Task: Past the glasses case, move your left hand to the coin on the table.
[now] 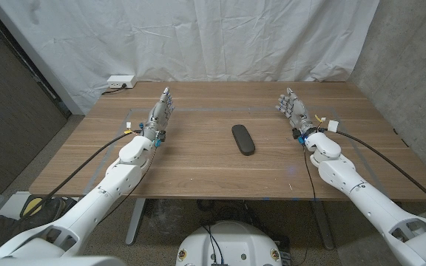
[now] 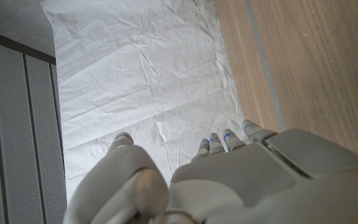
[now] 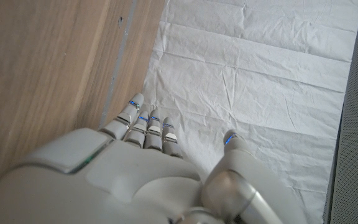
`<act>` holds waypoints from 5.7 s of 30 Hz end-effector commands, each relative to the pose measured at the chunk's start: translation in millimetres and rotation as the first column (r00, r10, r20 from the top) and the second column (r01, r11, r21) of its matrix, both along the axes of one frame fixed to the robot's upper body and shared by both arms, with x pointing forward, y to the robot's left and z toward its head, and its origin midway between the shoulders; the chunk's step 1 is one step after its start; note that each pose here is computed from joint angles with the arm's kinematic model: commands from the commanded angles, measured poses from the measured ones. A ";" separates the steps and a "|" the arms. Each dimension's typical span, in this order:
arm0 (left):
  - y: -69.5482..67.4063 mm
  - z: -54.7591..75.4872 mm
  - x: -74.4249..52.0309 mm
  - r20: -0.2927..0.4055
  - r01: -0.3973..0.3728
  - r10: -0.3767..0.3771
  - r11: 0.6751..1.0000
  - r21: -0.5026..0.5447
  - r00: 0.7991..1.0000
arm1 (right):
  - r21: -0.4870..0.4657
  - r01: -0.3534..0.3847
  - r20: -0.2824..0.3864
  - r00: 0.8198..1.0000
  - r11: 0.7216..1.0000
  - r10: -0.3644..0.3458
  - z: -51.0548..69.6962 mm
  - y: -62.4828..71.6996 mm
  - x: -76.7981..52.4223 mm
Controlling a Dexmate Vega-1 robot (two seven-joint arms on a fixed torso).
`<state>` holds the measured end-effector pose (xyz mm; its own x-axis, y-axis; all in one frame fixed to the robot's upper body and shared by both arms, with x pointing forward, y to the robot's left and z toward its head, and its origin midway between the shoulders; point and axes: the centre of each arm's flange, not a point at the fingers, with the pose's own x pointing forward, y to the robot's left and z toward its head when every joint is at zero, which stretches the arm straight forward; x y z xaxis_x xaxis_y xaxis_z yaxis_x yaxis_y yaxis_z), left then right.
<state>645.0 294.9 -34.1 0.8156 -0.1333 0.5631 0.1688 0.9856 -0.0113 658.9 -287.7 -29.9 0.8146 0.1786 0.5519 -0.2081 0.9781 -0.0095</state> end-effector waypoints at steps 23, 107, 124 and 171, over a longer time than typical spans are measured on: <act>-4.9 7.2 -8.2 -0.005 -0.023 0.023 0.999 0.044 1.000 | 0.041 0.026 0.014 1.000 0.999 -0.027 -9.7 -6.2 -7.7; 81.1 21.1 -36.9 0.135 -0.229 0.209 0.961 0.156 0.969 | 0.090 0.102 0.069 0.992 0.991 -0.108 9.0 -33.7 -38.9; 95.6 20.2 -41.0 0.140 -0.297 0.276 0.940 0.167 0.951 | 0.100 0.118 0.080 0.989 0.988 -0.127 10.3 -41.1 -47.1; 137.9 7.2 -66.7 0.124 -0.501 0.485 0.843 0.198 0.865 | 0.108 0.128 0.076 0.988 0.986 -0.137 6.8 -37.6 -48.2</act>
<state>577.9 425.4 -21.3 0.7727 0.1075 0.6256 -0.2889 0.9371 0.1958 614.9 -322.9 -21.8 0.7748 0.0211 0.6318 -0.0917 0.9926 0.0794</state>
